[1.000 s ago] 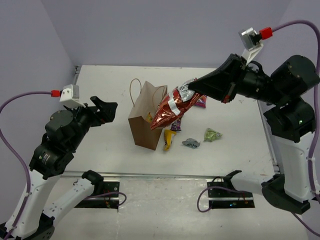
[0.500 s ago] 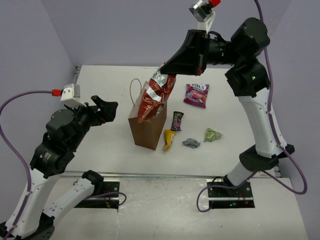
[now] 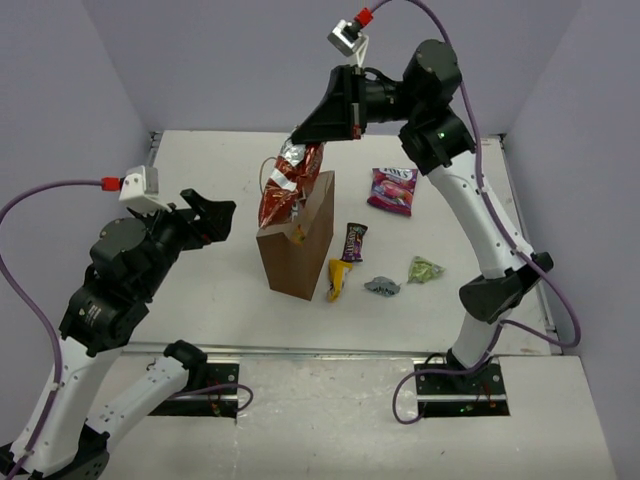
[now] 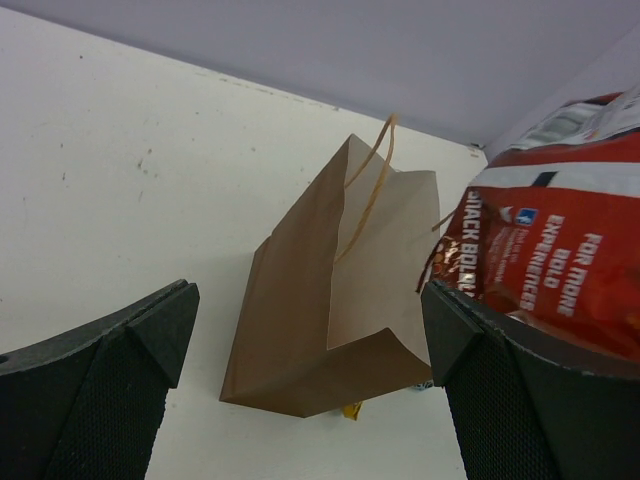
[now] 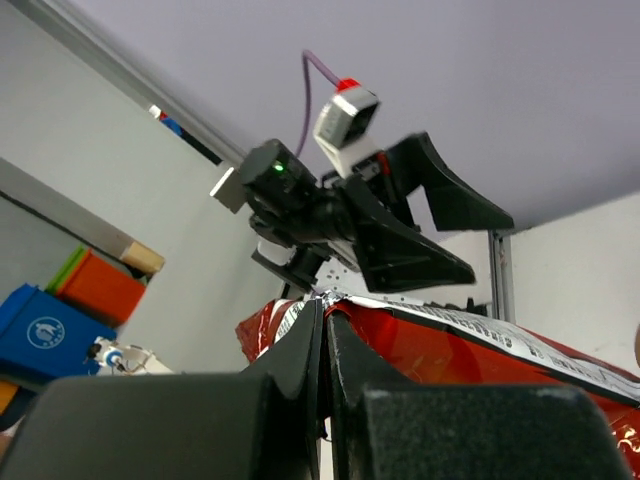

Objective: Place the snacks into the paper bag

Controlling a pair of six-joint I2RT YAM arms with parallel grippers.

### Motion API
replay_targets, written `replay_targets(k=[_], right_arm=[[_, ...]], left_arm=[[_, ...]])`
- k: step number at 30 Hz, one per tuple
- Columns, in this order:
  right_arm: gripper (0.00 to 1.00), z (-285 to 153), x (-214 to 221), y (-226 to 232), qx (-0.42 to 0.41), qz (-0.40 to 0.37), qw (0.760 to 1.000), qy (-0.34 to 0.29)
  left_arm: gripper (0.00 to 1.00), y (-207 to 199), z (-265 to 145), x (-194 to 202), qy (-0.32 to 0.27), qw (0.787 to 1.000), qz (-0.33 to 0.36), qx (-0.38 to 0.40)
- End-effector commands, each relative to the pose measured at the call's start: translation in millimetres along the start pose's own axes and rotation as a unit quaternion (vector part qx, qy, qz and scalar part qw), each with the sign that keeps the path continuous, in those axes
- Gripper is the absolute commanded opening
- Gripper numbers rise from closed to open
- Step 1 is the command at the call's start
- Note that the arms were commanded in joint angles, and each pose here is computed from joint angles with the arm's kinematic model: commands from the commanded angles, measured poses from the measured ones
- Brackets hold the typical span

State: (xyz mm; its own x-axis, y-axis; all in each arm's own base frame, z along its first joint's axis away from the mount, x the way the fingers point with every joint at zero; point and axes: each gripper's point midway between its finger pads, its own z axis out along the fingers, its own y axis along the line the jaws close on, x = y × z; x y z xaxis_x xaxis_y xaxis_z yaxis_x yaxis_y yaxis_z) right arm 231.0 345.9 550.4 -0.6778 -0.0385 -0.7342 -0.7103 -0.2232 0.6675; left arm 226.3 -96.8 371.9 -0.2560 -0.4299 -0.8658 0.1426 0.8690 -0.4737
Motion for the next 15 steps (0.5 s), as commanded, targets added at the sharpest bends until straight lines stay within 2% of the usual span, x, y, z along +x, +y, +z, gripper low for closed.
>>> replay_targets(k=[1, 8, 13, 15], right_arm=[[0.0, -4, 10, 0, -0.005, -0.031, 0.999, 0.009], [0.0, -12, 39, -58, 0.017, 0.034, 0.999, 0.029], [0.0, -21, 45, -59, 0.026, 0.025, 0.999, 0.02], [0.26, -22, 45, -62, 0.031, 0.028, 0.999, 0.017]], left_arm=[[1.0, -11, -4, -24, -0.037, 0.999, 0.0, 0.015], [1.0, -5, -8, -22, -0.039, 0.999, 0.001, 0.008], [1.0, -4, -11, -24, -0.043, 0.999, 0.001, 0.006], [1.0, -4, -11, -24, -0.043, 0.999, 0.001, 0.006]])
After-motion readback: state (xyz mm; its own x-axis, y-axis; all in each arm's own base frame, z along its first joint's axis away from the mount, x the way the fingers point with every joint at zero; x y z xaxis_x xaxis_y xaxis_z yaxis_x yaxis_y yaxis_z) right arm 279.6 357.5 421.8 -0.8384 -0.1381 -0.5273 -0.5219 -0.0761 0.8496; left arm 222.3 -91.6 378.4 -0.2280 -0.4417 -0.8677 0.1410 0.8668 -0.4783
